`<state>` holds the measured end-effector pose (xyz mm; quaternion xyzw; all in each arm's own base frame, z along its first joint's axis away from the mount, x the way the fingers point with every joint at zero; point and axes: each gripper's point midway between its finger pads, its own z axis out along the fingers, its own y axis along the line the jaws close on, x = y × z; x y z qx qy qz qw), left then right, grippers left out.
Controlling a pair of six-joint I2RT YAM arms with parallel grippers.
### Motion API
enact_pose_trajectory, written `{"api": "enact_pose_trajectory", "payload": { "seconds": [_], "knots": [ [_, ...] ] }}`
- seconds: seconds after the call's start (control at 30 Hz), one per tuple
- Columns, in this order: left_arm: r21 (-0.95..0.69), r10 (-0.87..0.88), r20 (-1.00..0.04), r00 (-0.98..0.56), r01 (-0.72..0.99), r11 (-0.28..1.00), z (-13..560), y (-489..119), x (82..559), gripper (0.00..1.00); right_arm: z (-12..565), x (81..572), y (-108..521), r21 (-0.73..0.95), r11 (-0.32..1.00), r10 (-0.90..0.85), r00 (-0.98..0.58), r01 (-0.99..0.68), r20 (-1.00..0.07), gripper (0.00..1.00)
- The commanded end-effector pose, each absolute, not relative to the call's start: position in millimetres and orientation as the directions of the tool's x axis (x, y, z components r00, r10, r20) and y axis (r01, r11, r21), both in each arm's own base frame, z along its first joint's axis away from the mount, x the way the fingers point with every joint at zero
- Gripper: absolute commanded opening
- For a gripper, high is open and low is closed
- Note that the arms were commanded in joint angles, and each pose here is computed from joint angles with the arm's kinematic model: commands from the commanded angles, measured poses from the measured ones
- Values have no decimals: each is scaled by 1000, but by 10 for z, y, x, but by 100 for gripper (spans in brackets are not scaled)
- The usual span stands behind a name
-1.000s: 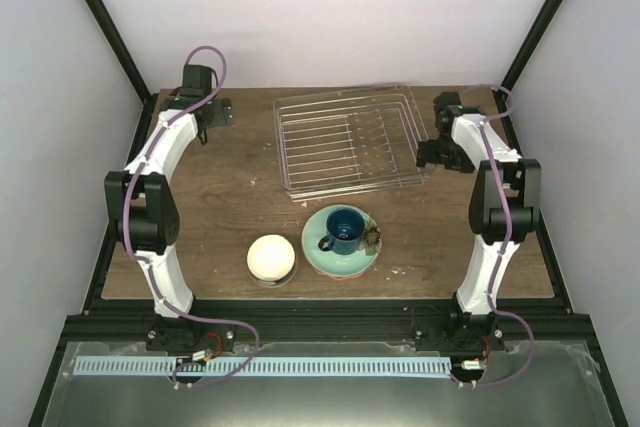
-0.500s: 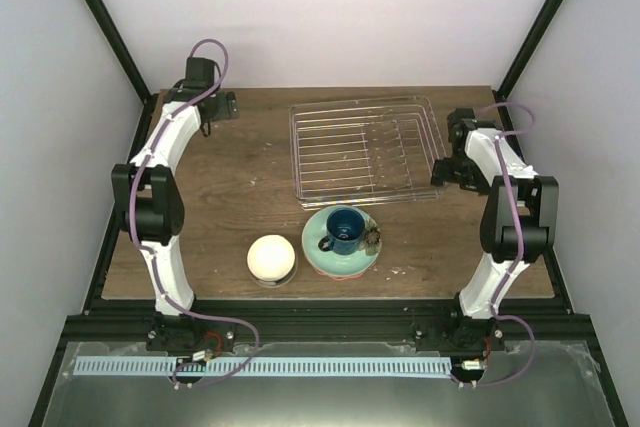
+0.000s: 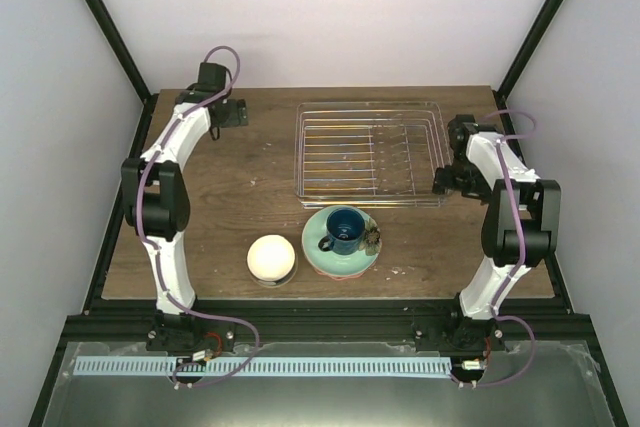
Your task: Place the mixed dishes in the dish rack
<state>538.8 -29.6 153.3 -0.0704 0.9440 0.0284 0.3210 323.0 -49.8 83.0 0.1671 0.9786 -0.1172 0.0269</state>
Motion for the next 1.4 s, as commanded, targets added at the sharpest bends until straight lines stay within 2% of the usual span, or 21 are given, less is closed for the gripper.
{"api": "enact_pose_trajectory", "payload": {
  "seconds": [0.0,0.27,0.43,0.8,0.83,1.13,1.37],
  "knots": [
    [2,-101,-613,-784,-129,992,1564,-393,5413,100,1105,3334,-562,-203,919,311,-937,339,-156,100],
    [-30,-76,-642,-763,-73,997,1817,-598,5359,100,1664,3750,-278,-23,974,208,-935,224,-288,100],
    [-34,-34,-683,-730,-15,999,2196,-789,5309,100,2047,4122,0,85,990,141,-903,117,-406,100],
    [-113,-20,-727,-687,90,990,2769,-1213,4866,100,2395,4753,342,141,990,81,-819,0,-568,100],
    [-102,-1,-707,-708,100,990,2668,-1251,4783,100,2407,4787,372,151,989,82,-809,-8,-582,100],
    [-78,132,-666,-734,245,966,2652,-1824,4244,100,2472,4810,699,254,958,70,-748,-134,-660,100],
    [-102,191,-602,-775,311,945,2491,-2000,3892,100,2509,4760,767,264,948,58,-718,-178,-693,100]
  ]
}}
